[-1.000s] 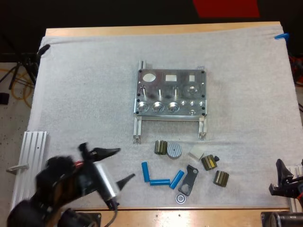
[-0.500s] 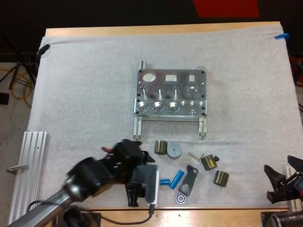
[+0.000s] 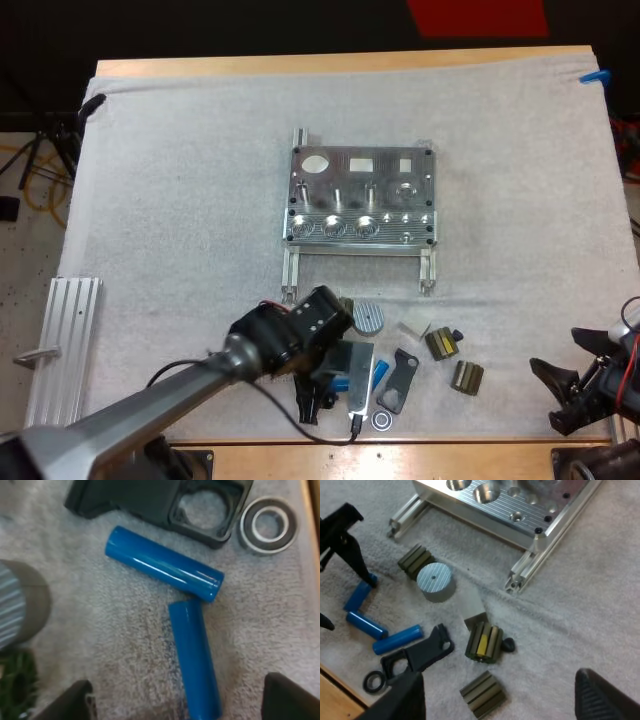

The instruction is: Load cells from left to right

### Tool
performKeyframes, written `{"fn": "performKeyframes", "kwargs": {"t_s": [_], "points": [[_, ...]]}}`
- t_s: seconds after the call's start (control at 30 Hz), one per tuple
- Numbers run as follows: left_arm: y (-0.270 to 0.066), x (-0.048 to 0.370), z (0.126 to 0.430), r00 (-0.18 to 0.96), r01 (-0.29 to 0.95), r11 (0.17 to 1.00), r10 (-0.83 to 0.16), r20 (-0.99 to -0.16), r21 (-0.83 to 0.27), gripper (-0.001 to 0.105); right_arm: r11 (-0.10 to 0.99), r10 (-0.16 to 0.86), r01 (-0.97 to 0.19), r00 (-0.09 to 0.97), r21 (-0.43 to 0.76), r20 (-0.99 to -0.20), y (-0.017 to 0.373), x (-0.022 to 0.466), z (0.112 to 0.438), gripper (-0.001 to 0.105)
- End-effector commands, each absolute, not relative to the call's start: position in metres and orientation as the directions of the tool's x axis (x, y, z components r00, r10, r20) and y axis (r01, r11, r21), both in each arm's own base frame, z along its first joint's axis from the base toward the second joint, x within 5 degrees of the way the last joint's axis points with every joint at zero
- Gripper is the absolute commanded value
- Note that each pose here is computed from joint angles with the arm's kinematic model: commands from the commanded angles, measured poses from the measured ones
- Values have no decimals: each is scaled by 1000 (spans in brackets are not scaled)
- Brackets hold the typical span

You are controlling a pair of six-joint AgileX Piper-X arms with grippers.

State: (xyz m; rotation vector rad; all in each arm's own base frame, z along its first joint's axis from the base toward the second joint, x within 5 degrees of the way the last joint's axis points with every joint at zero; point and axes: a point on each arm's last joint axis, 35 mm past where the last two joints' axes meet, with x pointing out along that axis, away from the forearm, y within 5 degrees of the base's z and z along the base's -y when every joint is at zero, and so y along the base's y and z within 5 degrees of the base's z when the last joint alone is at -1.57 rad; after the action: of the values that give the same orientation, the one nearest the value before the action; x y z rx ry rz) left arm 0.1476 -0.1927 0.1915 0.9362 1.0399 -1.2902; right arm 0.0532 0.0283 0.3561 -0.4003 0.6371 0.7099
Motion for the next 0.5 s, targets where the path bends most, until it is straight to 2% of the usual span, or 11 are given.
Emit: {"fn": "performKeyframes", "kwargs": {"t_s": [0.0,0.13,0.47], "points": [[-196,151,184,-4,997,68,-260,-966,-23,60,692,471,-707,596,-147,-650,28,53,360,62],[-199,154,165,-18,997,77,-179,-984,-32,49,693,474,-704,606,-154,-639,28,54,361,62],[-202,158,143,-46,995,87,-111,-993,-56,49,694,477,-702,613,-159,-630,29,55,362,62]]}}
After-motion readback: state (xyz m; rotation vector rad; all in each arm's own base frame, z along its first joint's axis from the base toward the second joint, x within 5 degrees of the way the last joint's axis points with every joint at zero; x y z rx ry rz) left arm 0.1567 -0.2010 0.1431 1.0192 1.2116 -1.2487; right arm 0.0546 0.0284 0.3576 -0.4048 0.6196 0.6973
